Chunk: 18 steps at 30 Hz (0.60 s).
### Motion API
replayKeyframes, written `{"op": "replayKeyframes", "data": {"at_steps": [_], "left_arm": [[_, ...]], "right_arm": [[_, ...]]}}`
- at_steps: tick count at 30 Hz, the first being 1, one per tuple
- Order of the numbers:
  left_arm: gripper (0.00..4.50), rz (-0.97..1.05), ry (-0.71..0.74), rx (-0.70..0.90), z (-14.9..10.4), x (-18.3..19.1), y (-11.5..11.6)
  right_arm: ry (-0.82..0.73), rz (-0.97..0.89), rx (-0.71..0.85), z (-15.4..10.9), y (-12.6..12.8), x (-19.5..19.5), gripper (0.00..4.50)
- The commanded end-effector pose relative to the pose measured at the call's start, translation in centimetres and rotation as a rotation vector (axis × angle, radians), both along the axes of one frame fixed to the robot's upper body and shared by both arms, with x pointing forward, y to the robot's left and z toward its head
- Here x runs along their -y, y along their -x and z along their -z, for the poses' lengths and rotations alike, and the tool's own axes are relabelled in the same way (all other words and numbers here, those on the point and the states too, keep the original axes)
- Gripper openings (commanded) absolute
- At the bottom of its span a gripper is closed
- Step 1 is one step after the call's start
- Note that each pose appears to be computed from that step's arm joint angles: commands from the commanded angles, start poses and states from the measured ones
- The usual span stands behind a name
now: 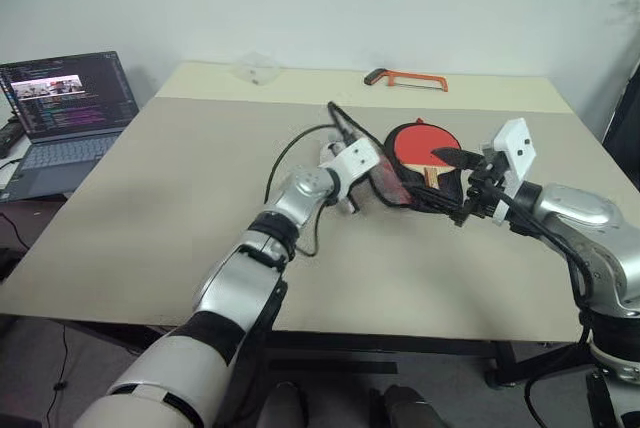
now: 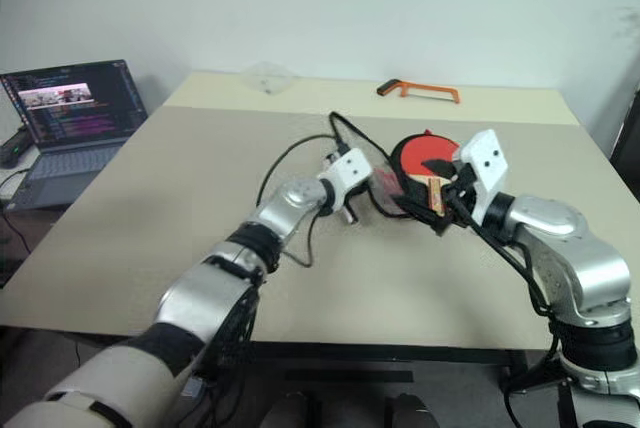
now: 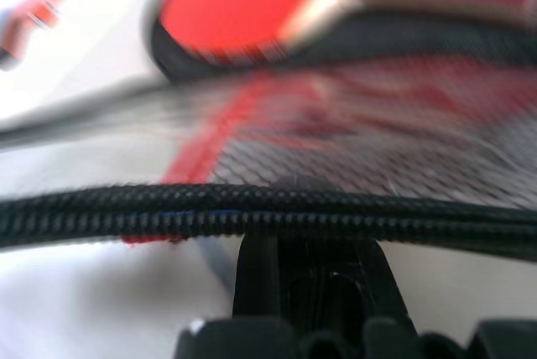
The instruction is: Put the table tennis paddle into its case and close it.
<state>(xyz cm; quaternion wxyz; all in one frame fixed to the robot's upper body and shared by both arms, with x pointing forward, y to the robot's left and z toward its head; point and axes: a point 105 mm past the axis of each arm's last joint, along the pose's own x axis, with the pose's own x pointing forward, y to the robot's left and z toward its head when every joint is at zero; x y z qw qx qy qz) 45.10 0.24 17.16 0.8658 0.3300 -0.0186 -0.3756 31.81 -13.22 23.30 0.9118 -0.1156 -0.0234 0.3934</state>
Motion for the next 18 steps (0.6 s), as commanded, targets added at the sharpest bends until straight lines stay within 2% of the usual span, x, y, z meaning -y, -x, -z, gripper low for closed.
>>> {"op": "replayKeyframes", "data": {"at_steps": [1, 4, 7, 10, 14, 17, 18], "left_arm": [[0.02, 0.068, 0.059, 0.081, -2.6, 3.7, 0.8], [0.02, 0.109, 0.066, 0.025, -0.4, 6.7, 2.3], [0.02, 0.096, -0.012, 0.051, 1.2, 6.7, 2.4], [0.02, 0.020, 0.054, -0.007, 1.3, 3.8, 1.2], [0.02, 0.016, 0.062, -0.044, 1.1, -1.2, 0.4], [0.02, 0.065, 0.121, -0.086, -0.1, -5.1, 0.9], [0.19, 0.090, 0.151, -0.102, -0.9, -6.6, 1.6]], "right_arm": [[-0.007, 0.088, 0.086, -1.8, 0.5, 1.5, 4.50], [-0.032, 0.171, 0.108, -2.2, 0.3, 2.7, 4.50], [-0.046, 0.216, 0.103, -2.3, 0.2, 3.4, 4.50], [-0.113, 0.307, 0.045, -2.1, -0.9, 4.8, 4.50], [-0.262, 0.495, -0.062, -0.9, -4.0, 7.6, 4.50], [-0.381, 0.589, -0.153, -0.1, -6.5, 8.9, 4.50], [-0.422, 0.617, -0.193, 0.3, -7.4, 9.4, 4.50]]}}
